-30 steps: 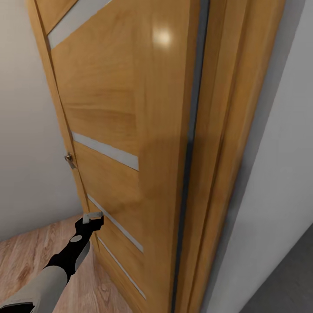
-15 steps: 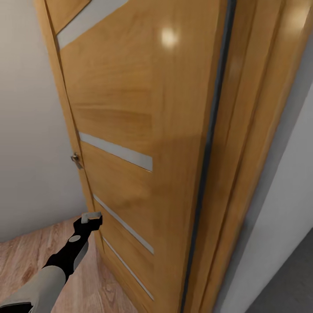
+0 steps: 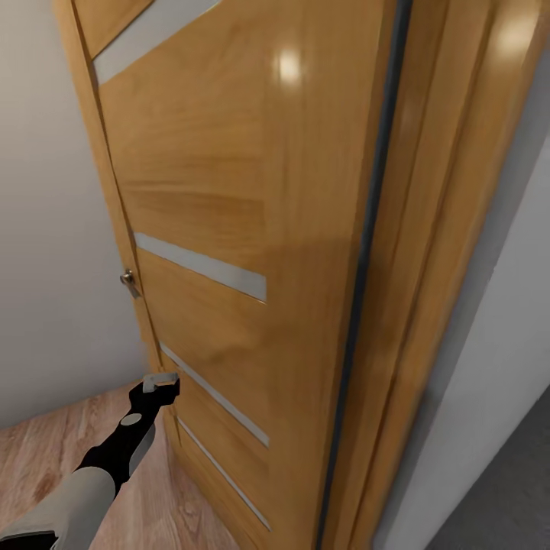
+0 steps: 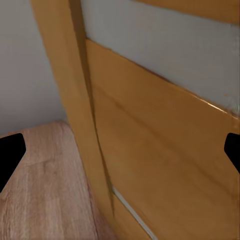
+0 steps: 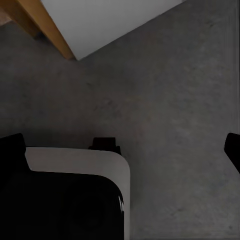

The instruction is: Move the two storage containers from the living room to the garage. In the garage, place one container on the floor and stack the other container on top of it (either order is fine).

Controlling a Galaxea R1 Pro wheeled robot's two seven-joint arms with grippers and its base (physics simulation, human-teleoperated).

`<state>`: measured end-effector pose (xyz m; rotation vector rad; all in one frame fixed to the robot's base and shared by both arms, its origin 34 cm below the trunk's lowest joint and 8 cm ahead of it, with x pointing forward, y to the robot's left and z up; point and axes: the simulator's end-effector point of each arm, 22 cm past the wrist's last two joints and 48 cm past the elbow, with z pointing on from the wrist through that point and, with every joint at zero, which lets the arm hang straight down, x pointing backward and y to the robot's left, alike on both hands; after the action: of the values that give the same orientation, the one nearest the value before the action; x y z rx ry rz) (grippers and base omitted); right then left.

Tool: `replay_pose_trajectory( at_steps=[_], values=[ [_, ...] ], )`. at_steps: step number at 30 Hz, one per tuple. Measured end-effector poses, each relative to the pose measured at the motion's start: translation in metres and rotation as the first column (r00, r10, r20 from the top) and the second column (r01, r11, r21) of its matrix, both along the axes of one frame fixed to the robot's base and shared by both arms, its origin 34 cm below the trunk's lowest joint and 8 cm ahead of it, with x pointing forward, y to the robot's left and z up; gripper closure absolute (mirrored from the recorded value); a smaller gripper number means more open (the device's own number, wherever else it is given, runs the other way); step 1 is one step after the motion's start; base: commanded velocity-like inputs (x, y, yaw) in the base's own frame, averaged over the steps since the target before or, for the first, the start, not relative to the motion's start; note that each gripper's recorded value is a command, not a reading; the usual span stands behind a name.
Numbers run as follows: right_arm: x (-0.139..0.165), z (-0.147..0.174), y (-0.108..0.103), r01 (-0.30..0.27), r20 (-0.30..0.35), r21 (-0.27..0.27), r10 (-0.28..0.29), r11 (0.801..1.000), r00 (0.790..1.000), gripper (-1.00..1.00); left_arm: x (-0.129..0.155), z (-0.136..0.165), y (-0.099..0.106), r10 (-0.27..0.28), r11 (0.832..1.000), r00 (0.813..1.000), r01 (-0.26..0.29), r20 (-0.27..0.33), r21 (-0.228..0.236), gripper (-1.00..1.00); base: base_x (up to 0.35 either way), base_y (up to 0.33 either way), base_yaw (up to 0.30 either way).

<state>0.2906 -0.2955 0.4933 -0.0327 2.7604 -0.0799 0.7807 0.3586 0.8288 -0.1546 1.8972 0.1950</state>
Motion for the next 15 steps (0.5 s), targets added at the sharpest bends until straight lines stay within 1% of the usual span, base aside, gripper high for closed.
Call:
replay_pose_trajectory(
  at_steps=[3, 6, 15],
  values=[
    [0.0001, 0.0001, 0.0000, 0.000, 0.000, 0.000, 0.000, 1.000, 1.000, -1.00, 0.0000, 0.0001, 0.0000, 0.000, 1.000, 1.000, 0.000, 0.000, 0.000, -1.00, 0.000, 0.001, -0.183],
    [0.0003, 0.0001, 0.0000, 0.000, 0.001, 0.000, 0.000, 1.000, 1.000, -1.00, -0.0001, 0.0003, 0.0001, 0.000, 1.000, 1.000, 0.000, 0.000, 0.000, -1.00, 0.000, 0.000, -0.096],
    [0.0004, 0.0001, 0.0001, 0.000, 0.001, 0.000, 0.000, 1.000, 1.000, -1.00, -0.0006, 0.0003, 0.0018, 0.006, 1.000, 1.000, -0.006, 0.000, 0.000, -1.00, 0.000, 0.000, -0.026]
  ],
)
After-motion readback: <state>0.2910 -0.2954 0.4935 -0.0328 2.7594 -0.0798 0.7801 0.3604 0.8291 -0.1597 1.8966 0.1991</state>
